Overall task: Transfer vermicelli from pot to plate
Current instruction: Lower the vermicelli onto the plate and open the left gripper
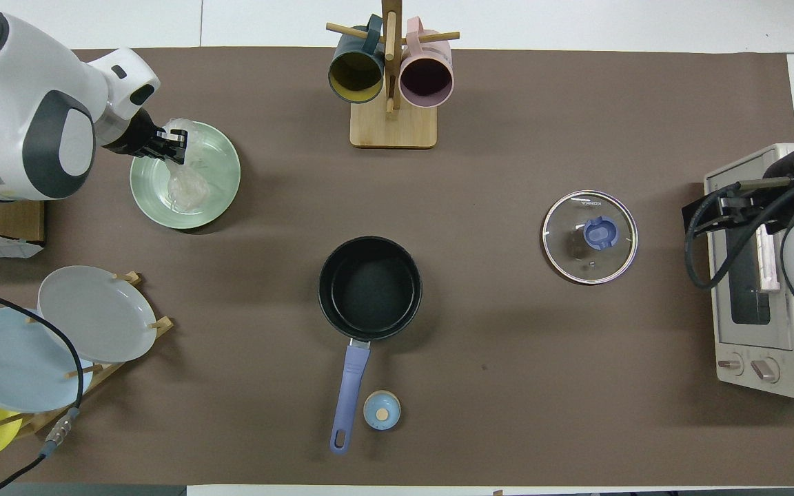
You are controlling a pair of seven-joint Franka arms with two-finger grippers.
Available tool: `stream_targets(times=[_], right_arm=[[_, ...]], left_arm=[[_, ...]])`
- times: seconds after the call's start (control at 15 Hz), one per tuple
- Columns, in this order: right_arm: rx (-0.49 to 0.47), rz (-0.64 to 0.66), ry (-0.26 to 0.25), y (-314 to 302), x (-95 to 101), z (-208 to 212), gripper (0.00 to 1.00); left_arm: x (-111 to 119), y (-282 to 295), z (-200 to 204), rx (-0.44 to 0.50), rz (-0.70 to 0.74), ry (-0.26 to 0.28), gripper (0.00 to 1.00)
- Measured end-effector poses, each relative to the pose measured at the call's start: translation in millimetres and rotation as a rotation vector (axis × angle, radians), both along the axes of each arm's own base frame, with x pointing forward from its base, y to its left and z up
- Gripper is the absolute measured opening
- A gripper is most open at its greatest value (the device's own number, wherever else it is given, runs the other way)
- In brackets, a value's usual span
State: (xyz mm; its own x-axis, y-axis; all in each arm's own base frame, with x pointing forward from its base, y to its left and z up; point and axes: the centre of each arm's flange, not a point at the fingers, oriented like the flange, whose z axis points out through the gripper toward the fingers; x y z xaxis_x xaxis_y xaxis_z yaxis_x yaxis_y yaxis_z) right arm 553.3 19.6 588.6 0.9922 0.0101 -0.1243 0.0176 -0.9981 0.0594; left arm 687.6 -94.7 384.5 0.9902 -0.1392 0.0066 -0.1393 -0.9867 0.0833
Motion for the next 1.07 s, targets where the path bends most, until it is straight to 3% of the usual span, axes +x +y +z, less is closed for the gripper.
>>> stream_targets(times=[0.53,0.8,1.07], right_arm=[[0.0,-0.031,0.008,-17.1,0.6,0.8,1.0],[0.011,-0.037,0.006,-18.4,0.6,1.6,1.0],[0.012,-0.045,-0.001,-22.8,0.7,5.0,1.0]], left_arm=[[1.3,17.3,-30.6,0.023,-0.088,-0.044,0.15],[-0.6,18.8,-31.8,0.023,-0.1,-0.045,0.54],[-11.0,18.5,28.0,0.027,-0.042,-0.042,0.98]])
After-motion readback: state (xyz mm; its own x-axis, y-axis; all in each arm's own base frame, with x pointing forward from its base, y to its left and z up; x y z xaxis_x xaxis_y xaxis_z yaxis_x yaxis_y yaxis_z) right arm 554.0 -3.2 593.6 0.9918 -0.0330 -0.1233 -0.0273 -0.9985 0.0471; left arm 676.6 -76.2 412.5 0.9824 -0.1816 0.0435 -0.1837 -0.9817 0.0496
